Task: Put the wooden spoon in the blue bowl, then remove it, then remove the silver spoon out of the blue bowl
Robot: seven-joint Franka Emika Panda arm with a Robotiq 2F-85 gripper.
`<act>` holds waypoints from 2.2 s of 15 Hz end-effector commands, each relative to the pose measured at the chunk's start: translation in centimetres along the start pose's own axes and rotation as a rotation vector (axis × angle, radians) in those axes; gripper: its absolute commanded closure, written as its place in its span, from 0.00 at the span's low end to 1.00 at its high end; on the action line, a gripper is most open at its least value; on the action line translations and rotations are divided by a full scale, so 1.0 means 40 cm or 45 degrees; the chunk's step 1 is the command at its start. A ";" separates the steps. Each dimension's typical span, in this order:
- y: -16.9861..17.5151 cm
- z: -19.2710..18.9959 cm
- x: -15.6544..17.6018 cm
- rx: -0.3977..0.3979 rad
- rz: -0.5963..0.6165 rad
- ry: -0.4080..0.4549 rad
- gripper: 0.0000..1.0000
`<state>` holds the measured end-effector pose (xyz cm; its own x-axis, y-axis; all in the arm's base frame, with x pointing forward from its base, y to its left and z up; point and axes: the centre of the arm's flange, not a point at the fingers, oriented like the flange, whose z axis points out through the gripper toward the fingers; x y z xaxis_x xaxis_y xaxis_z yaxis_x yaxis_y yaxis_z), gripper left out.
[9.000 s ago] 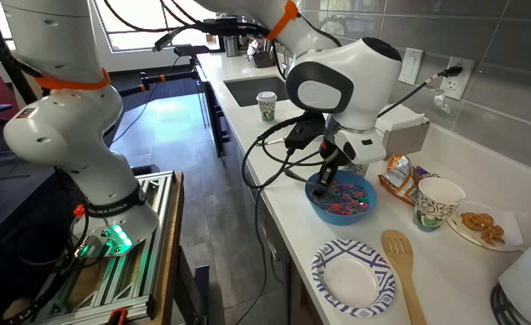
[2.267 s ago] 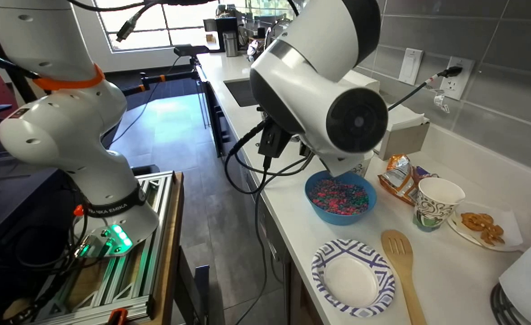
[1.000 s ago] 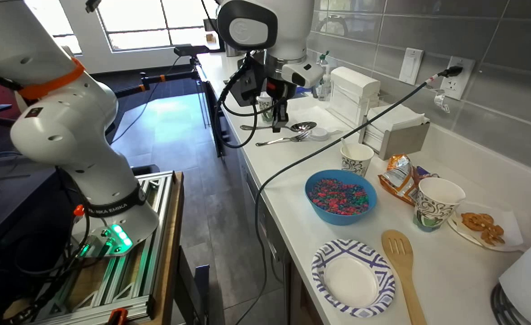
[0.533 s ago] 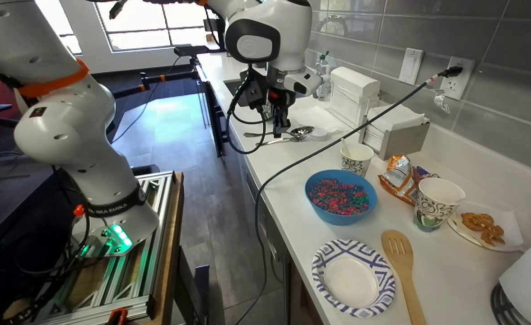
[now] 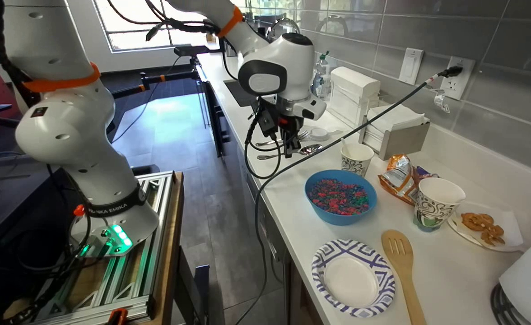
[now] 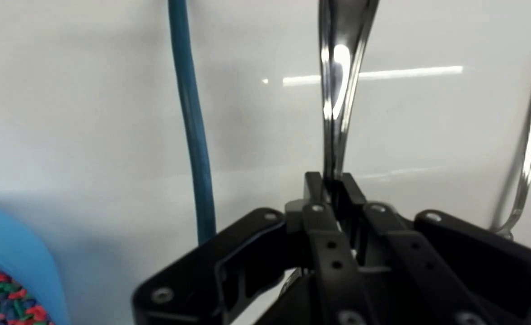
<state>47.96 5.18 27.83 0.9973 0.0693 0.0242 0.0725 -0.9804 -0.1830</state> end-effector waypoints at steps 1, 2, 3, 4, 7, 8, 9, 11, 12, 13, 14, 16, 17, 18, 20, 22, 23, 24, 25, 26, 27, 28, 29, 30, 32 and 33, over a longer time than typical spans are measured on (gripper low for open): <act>-0.007 0.068 0.025 -0.037 -0.055 -0.003 0.97; -0.005 0.082 0.027 -0.053 -0.065 -0.002 0.97; -0.005 0.094 0.028 -0.063 -0.074 0.000 0.97; -0.003 0.103 0.029 -0.072 -0.087 0.001 0.97; 0.001 0.121 0.033 -0.091 -0.107 0.004 0.97; 0.002 0.125 0.033 -0.094 -0.111 0.003 0.97; 0.003 0.128 0.034 -0.096 -0.115 0.001 0.97; 0.003 0.131 0.036 -0.097 -0.122 0.003 0.92; 0.002 0.129 0.037 -0.097 -0.125 0.005 0.68; 0.001 0.127 0.037 -0.097 -0.125 0.007 0.63; -0.002 0.122 0.038 -0.093 -0.124 0.006 0.58; -0.019 0.098 0.039 -0.072 -0.126 0.023 0.43; -0.035 0.069 0.040 -0.045 -0.122 0.032 0.34; -0.048 0.042 0.041 -0.029 -0.118 0.053 0.27; -0.080 -0.038 0.036 0.009 -0.093 0.093 0.12; -0.101 -0.129 0.024 0.033 -0.045 0.112 0.00; -0.104 -0.174 0.015 0.042 -0.016 0.117 0.00; -0.102 -0.221 0.008 0.029 0.009 0.152 0.00; -0.093 -0.273 0.002 0.003 0.032 0.190 0.00; -0.084 -0.316 0.000 -0.021 0.044 0.235 0.00; -0.068 -0.367 -0.004 -0.050 0.065 0.266 0.00; -0.045 -0.415 -0.007 -0.085 0.086 0.304 0.00; -0.018 -0.460 -0.010 -0.101 0.112 0.323 0.00; 0.016 -0.504 -0.014 -0.124 0.142 0.348 0.00; 0.091 -0.567 -0.023 -0.156 0.190 0.351 0.00; 0.129 -0.590 -0.030 -0.161 0.213 0.326 0.00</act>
<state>47.41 -0.52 47.81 0.9529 -0.0826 0.2918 -0.0514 -0.9923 -0.1130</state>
